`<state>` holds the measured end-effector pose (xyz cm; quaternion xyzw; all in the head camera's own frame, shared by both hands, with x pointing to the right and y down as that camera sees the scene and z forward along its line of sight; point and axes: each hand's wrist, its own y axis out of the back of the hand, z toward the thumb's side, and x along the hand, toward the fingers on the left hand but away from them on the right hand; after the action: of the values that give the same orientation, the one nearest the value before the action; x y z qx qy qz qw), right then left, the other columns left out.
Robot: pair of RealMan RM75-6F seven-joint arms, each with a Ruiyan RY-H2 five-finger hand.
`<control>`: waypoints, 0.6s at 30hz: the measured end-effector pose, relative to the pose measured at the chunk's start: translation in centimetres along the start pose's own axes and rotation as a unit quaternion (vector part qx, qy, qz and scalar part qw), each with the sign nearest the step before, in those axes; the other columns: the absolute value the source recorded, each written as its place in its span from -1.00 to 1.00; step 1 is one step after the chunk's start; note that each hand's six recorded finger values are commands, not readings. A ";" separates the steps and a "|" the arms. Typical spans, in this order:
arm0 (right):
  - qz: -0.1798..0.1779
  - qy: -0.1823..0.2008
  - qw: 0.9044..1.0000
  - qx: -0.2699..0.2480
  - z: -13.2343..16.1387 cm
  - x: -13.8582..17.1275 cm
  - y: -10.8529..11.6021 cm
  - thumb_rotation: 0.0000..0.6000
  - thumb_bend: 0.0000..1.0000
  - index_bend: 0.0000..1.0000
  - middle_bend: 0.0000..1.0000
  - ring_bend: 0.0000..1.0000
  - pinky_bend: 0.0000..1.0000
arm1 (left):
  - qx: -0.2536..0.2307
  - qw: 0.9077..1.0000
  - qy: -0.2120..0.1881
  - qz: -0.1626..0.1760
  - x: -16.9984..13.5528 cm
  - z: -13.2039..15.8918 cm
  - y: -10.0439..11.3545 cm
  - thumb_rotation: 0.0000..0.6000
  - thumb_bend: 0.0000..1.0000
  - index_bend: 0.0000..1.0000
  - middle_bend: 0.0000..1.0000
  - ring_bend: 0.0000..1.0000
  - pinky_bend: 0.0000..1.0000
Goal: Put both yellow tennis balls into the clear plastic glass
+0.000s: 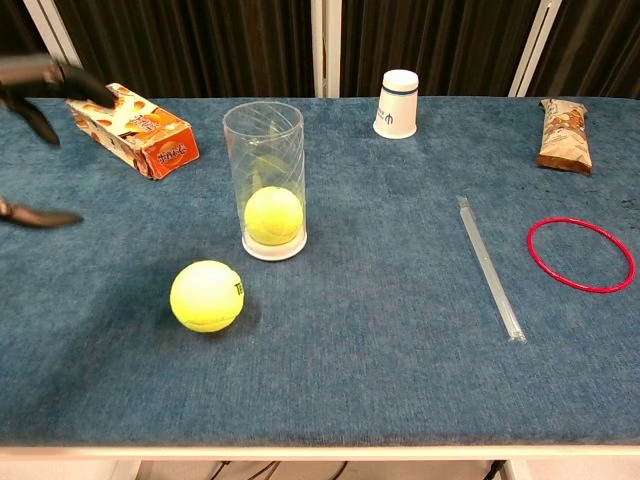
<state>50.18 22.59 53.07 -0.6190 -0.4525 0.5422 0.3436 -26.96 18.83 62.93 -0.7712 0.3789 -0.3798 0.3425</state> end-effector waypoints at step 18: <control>-0.010 -0.017 1.000 0.000 -1.2 1.2 0.9 1.00 -0.38 -1.00 -1.00 -1.00 -1.00 | -0.010 0.992 -0.085 -0.097 1.9 4.8 -8.9 1.00 -0.82 -0.50 -0.56 -0.65 -0.24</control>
<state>51.56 23.51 52.04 -0.6050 -0.4641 0.5497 0.3411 -19.25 22.62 68.54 -0.8373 0.2753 -0.3408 0.3270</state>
